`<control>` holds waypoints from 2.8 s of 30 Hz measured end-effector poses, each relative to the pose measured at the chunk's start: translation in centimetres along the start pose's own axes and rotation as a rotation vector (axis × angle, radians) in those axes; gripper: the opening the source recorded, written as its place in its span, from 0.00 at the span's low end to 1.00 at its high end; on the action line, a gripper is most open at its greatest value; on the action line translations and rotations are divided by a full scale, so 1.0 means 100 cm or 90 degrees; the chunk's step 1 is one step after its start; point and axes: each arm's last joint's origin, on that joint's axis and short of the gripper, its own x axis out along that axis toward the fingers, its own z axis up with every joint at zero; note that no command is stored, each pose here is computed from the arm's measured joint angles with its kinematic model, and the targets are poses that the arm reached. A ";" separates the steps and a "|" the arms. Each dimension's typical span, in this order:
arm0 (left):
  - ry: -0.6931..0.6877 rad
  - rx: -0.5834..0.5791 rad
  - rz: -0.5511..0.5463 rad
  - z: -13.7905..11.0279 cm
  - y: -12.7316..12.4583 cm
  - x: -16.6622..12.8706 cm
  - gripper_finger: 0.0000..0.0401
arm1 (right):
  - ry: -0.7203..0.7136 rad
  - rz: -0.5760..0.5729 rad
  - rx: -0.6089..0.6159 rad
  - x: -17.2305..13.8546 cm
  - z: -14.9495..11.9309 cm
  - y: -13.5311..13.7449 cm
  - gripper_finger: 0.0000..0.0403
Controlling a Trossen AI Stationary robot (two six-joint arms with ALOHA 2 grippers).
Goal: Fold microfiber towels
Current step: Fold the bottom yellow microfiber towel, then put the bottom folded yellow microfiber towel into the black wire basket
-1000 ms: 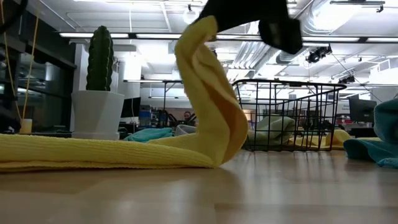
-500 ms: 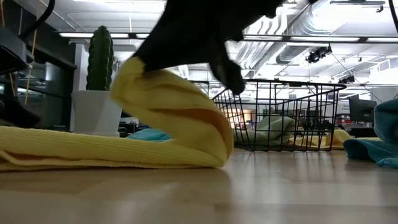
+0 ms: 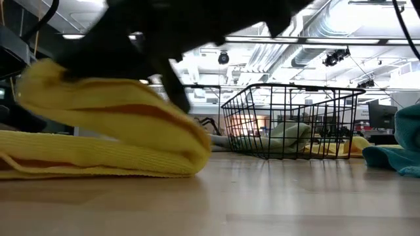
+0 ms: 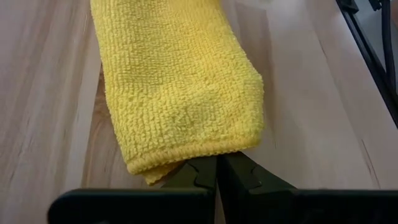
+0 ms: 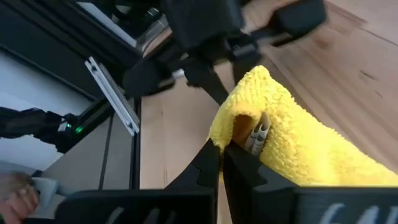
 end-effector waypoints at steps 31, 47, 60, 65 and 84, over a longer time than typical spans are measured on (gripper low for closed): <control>0.007 0.037 -0.048 0.002 -0.007 -0.011 0.00 | 0.030 -0.038 -0.171 0.029 0.016 -0.006 0.49; -0.181 0.042 -0.123 0.025 -0.032 -0.066 0.00 | 0.060 -0.298 -0.344 -0.008 -0.028 -0.006 0.48; -0.155 -0.012 -0.019 0.051 0.010 -0.031 0.00 | -0.013 -0.240 -0.293 -0.008 -0.044 -0.026 0.35; -0.093 -0.028 -0.022 0.039 0.013 -0.010 0.00 | -0.018 -0.238 -0.293 -0.008 -0.045 -0.025 0.35; -0.035 -0.045 -0.074 0.012 0.001 0.014 0.00 | 0.168 -0.232 0.046 -0.063 0.003 -0.011 0.35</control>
